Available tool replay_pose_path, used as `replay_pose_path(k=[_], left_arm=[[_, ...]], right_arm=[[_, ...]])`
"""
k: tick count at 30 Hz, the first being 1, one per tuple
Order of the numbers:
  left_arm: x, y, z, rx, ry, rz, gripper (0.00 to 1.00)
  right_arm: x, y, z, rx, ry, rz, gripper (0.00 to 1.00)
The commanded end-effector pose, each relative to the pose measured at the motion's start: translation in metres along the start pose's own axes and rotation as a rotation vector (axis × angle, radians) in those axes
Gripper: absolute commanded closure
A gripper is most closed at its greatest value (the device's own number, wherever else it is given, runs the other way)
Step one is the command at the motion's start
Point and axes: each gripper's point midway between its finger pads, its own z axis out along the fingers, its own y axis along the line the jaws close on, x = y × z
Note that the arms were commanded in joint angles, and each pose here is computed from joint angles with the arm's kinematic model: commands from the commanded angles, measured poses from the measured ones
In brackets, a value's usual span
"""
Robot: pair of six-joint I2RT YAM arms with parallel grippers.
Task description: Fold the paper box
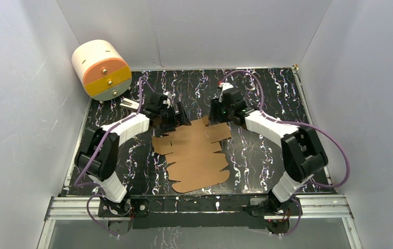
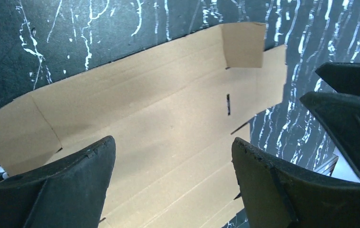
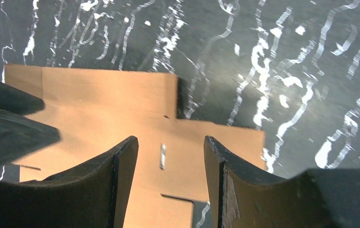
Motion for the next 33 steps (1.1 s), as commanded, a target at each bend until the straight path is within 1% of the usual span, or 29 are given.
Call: replay_pose_path(k=[1, 3, 4, 9, 14, 24, 28, 31, 33], left_arm=[[0.003, -0.012, -0.024, 0.036, -0.014, 0.038, 0.11], [0.011, -0.016, -0.027, 0.053, 0.003, 0.037, 0.11], [0.020, -0.021, -0.027, 0.074, 0.027, 0.043, 0.11], [0.043, -0.024, -0.020, 0.082, 0.076, 0.061, 0.12], [0.054, -0.023, -0.011, 0.080, 0.101, 0.064, 0.12], [0.066, -0.010, 0.003, 0.053, 0.133, 0.042, 0.13], [0.071, -0.004, 0.007, 0.041, 0.145, 0.033, 0.13], [0.074, 0.000, 0.010, 0.032, 0.153, 0.028, 0.13], [0.076, 0.002, 0.011, 0.030, 0.157, 0.026, 0.13]], right_arm=[[-0.002, -0.017, -0.025, -0.070, -0.032, 0.032, 0.37], [0.006, -0.023, -0.031, -0.115, -0.020, 0.058, 0.37], [0.017, -0.032, -0.034, -0.148, -0.009, 0.087, 0.36], [0.035, -0.055, -0.036, -0.173, 0.003, 0.144, 0.37], [0.049, -0.073, -0.032, -0.193, 0.021, 0.195, 0.37], [0.072, -0.072, -0.016, -0.263, 0.083, 0.253, 0.42], [0.078, -0.069, -0.012, -0.291, 0.103, 0.264, 0.48], [0.079, -0.065, -0.012, -0.318, 0.111, 0.266, 0.56], [0.076, -0.061, -0.015, -0.342, 0.112, 0.265, 0.63]])
